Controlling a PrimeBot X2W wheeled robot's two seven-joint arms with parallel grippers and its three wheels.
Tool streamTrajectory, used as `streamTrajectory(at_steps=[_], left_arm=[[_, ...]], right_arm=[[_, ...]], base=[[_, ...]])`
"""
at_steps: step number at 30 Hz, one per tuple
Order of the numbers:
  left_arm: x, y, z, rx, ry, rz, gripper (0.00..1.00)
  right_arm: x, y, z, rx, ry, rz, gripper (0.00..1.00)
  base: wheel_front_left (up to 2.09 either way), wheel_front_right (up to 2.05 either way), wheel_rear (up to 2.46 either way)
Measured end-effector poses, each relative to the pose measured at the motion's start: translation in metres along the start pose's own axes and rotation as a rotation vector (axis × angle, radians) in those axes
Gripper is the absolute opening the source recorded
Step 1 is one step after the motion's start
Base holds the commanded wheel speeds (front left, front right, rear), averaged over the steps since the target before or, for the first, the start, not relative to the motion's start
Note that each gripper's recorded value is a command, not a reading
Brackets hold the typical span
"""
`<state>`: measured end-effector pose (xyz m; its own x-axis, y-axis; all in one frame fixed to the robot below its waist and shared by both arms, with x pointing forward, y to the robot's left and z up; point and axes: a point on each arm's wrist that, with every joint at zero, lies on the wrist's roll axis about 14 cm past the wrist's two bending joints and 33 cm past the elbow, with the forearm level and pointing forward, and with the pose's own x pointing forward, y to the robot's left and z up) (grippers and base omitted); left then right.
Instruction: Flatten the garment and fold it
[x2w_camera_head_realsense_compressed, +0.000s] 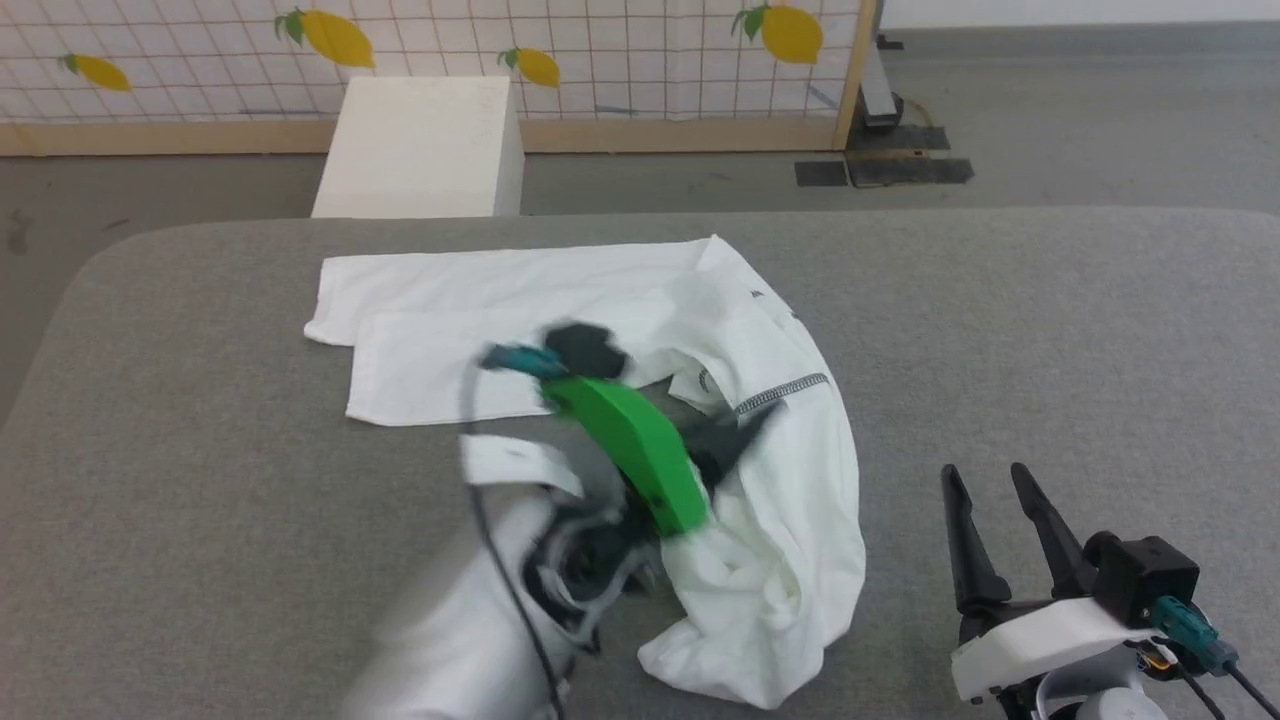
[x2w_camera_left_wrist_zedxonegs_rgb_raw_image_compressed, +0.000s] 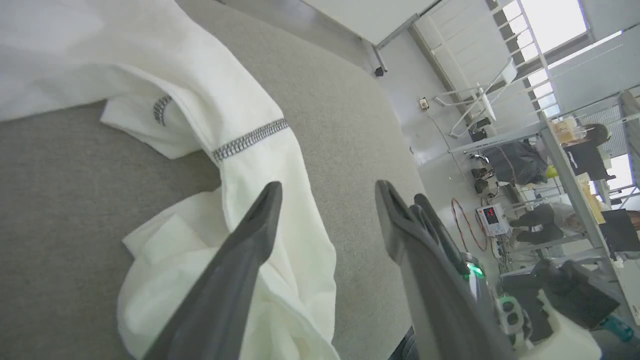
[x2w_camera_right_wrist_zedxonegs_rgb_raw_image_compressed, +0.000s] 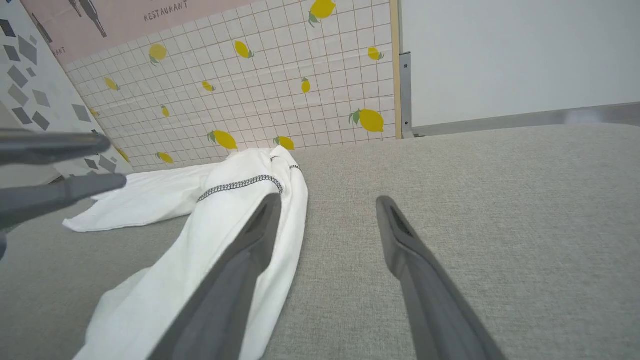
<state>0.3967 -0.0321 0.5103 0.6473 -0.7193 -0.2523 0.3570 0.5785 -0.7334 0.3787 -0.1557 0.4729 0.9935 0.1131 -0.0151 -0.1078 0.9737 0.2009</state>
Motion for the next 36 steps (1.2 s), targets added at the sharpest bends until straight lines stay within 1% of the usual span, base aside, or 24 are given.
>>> streamTrajectory(at_steps=[2,3,6,7,9,11,13,17,20,23,26,28,32,36], left_arm=[[-0.011,0.006,0.038,0.008,-0.144,0.022,1.0],[-0.021,0.015,0.057,0.027,-0.225,0.054,1.0],[-0.059,0.048,0.102,0.149,-0.433,0.184,1.0],[-0.075,0.059,0.114,0.209,-0.497,0.23,1.0],[-0.101,0.077,0.125,0.287,-0.591,0.306,1.0],[-0.123,0.094,0.123,0.349,-0.655,0.375,1.0],[-0.138,0.108,0.114,0.388,-0.67,0.437,1.0],[-0.164,0.124,0.101,0.418,-0.695,0.538,1.0],[-0.179,0.126,0.098,0.419,-0.739,0.58,1.0],[-0.187,0.134,0.086,0.395,-0.745,0.622,1.0],[-0.19,0.141,0.08,0.37,-0.75,0.645,1.0],[-0.191,0.142,0.079,0.37,-0.754,0.648,1.0],[-0.193,0.146,0.073,0.343,-0.758,0.658,1.0],[-0.199,0.155,0.068,0.327,-0.759,0.686,1.0]], right_arm=[[0.0,0.003,0.002,0.0,-0.004,0.008,1.0],[0.0,0.004,0.002,0.003,-0.007,0.011,1.0],[0.0,0.008,0.003,0.007,-0.01,0.022,1.0],[0.0,0.009,0.004,0.007,-0.012,0.026,1.0],[0.0,0.011,0.005,0.007,-0.013,0.03,1.0],[0.001,0.012,0.003,0.007,-0.007,0.034,1.0],[0.001,0.012,-0.003,0.006,0.02,0.036,1.0],[0.013,0.018,-0.01,-0.016,0.087,0.056,1.0],[0.04,0.039,-0.001,-0.063,0.122,0.122,1.0],[0.07,0.071,0.008,-0.129,0.184,0.213,1.0],[0.089,0.102,-0.004,-0.223,0.323,0.302,1.0],[0.096,0.117,-0.02,-0.328,0.444,0.343,1.0],[0.106,0.12,-0.044,-0.46,0.6,0.349,1.0],[0.107,0.118,-0.069,-0.516,0.713,0.347,1.0]], base=[[0.0,0.0,0.0],[0.0,0.0,0.0],[0.0,0.0,0.0],[0.0,0.0,0.0],[0.0,0.0,0.0],[0.0,0.0,0.0],[0.0,0.0,0.0],[0.0,0.0,0.0],[0.0,0.0,0.0],[0.0,0.0,0.0],[0.0,0.0,0.0],[0.0,0.0,0.0],[0.0,0.0,0.0],[0.0,0.0,0.0]])
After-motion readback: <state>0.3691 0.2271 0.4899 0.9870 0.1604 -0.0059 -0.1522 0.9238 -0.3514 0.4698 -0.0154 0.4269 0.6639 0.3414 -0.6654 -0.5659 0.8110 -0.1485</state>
